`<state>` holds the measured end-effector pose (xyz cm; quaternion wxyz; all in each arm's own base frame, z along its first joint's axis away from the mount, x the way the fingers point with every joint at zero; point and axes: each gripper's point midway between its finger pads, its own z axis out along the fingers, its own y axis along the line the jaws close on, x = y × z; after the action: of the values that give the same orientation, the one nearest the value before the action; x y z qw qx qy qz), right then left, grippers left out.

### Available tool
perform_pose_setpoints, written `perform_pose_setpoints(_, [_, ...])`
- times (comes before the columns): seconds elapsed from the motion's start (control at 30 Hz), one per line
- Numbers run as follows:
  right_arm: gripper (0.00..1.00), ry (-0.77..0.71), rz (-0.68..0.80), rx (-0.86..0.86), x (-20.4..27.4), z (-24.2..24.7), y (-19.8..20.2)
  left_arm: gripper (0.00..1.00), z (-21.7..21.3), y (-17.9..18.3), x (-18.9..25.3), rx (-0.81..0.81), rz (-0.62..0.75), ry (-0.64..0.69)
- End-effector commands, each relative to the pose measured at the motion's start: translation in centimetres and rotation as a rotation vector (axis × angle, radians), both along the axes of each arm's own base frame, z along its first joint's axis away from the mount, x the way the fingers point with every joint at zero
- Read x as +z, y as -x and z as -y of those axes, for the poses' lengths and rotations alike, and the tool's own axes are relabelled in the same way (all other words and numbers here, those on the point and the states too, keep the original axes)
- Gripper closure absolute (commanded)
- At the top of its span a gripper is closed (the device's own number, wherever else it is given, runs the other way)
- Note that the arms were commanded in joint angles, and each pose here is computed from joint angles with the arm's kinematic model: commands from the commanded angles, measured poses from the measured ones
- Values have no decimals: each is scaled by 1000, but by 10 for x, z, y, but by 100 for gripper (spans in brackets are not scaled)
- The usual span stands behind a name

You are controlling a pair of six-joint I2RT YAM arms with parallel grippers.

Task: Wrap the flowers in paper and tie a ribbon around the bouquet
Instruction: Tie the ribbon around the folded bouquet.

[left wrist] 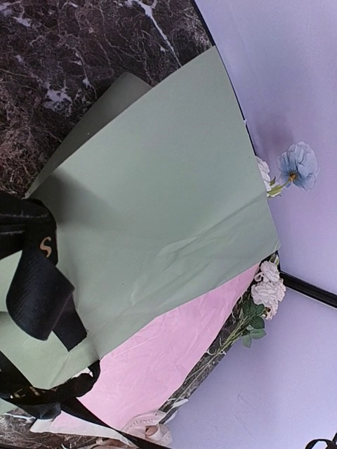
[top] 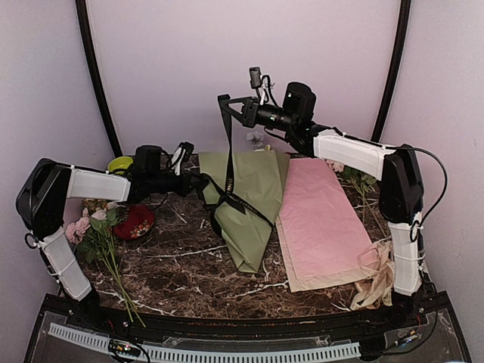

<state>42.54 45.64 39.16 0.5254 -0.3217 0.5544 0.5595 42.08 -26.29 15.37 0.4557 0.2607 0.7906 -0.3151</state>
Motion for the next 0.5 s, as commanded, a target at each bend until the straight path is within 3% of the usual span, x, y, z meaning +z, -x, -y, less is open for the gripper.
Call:
perform_pose_setpoints(0.0, [100,-25,54,-12,21,3,5,100,2,-4,24,-1,46,16])
perform_pose_setpoints(0.47, [100,10,28,-51,0,8,-24,100,4,-19,24,22,68,9])
